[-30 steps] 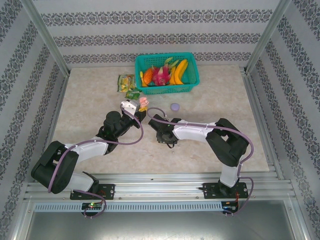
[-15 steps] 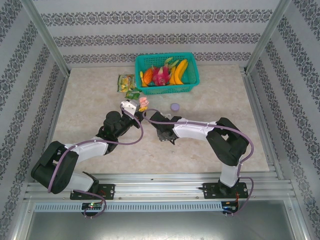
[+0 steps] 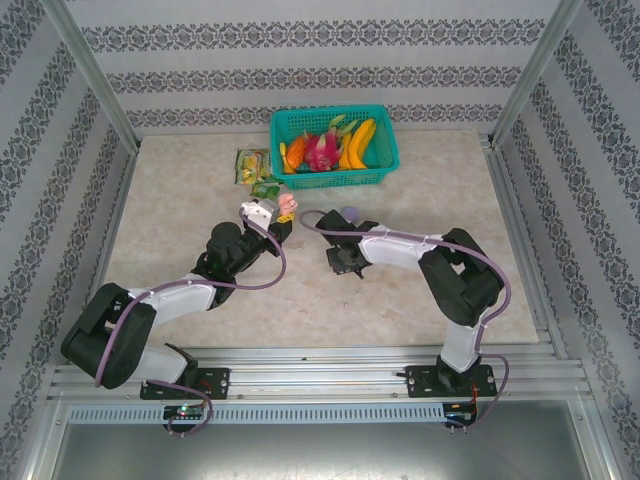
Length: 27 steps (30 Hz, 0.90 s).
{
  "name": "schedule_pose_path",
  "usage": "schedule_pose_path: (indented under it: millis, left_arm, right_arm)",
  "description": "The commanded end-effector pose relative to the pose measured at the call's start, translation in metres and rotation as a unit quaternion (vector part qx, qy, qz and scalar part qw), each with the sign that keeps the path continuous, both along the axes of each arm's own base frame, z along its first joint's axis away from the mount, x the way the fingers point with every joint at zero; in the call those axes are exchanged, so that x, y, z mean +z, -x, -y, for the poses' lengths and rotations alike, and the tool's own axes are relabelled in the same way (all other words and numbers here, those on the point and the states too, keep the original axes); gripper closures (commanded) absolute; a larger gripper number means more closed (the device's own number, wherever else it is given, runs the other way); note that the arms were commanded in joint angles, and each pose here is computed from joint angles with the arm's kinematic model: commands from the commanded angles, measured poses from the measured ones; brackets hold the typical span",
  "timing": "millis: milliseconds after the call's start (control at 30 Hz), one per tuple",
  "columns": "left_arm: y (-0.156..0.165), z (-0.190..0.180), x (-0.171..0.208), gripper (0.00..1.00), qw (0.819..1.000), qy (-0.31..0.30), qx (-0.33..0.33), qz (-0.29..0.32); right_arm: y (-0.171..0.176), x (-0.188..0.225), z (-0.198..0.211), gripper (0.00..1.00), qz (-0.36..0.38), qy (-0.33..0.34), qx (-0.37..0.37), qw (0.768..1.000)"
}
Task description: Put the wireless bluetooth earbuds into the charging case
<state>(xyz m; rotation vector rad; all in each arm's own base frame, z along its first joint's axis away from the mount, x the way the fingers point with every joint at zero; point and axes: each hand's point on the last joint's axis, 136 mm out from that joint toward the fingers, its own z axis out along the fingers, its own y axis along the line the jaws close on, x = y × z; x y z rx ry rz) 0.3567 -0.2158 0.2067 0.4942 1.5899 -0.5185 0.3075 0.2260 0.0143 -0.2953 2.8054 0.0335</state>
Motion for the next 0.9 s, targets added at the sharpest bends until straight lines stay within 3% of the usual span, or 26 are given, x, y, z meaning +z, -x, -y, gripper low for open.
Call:
schedule_pose_path:
  millis: [0, 133, 367, 567, 867]
  left_arm:
    - [0.002, -0.002, 0.015, 1.00, 1.000, 0.017, -0.005, 0.016]
    - [0.003, -0.001, 0.017, 1.00, 1.000, 0.019, -0.008, 0.015]
    - [0.003, 0.000, 0.017, 1.00, 1.000, 0.019, -0.010, 0.012]
    - [0.004, 0.002, 0.015, 1.00, 1.000, 0.022, -0.015, 0.010]
    - [0.006, 0.002, 0.015, 1.00, 0.999, 0.026, -0.019, 0.013]
  right_arm:
    - [0.009, 0.007, -0.008, 0.68, -0.018, -0.053, -0.014, 0.998]
    - [0.007, 0.018, -0.008, 0.55, -0.012, -0.104, -0.046, 0.993]
    - [0.000, 0.038, 0.008, 0.52, 0.016, -0.197, -0.122, 0.973]
    - [0.003, 0.034, 0.026, 0.47, 0.005, -0.183, -0.186, 0.965]
    - [0.008, 0.016, 0.013, 0.47, -0.003, -0.127, -0.167, 0.978]
